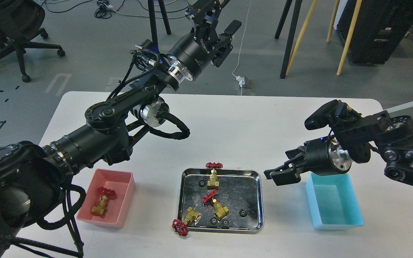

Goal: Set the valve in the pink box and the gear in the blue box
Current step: 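Move the right gripper down over the metal tray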

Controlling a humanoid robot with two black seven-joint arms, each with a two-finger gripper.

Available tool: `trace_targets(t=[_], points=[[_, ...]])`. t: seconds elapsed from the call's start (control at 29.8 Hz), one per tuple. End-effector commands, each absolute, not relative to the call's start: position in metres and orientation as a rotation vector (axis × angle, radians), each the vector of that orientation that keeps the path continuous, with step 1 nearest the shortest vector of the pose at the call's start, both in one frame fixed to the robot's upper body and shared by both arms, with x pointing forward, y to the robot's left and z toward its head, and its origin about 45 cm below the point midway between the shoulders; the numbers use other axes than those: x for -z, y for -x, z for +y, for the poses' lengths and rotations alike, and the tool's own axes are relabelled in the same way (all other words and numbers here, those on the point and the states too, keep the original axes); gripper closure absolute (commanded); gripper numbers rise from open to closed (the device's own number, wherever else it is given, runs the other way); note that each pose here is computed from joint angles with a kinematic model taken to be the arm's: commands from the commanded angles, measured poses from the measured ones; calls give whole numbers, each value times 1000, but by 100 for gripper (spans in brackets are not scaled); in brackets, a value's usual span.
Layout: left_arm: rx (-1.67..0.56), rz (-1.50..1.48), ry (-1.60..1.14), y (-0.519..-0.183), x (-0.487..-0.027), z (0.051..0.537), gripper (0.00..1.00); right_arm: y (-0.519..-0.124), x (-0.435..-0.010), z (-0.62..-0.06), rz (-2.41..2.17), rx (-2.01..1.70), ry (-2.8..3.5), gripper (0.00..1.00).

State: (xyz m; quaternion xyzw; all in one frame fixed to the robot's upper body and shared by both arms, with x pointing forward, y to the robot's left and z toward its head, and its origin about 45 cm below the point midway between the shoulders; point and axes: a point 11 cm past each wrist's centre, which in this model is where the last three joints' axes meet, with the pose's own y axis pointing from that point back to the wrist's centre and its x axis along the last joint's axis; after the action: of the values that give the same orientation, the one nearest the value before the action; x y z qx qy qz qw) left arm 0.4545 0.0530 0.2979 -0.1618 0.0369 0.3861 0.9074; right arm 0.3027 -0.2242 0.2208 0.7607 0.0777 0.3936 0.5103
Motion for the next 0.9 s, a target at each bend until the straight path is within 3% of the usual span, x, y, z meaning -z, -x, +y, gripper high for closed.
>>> trace_targets(t=[0.0,0.2,0.44,0.87], points=[[-783,57,306,-452,-292,48,26,-296,-208,-222,232,-945,-1800,21],[-731,31,252,-443,-285,35,24,-276,-181,-201,364,-942,-1782,33],[-731,31,252,-443,-285,35,23,-258,-151,-172,480,-955,-1783,35],[-733,32,253,-443,-284,35,21,-272,-130,-145,488,-982,-1746,46]])
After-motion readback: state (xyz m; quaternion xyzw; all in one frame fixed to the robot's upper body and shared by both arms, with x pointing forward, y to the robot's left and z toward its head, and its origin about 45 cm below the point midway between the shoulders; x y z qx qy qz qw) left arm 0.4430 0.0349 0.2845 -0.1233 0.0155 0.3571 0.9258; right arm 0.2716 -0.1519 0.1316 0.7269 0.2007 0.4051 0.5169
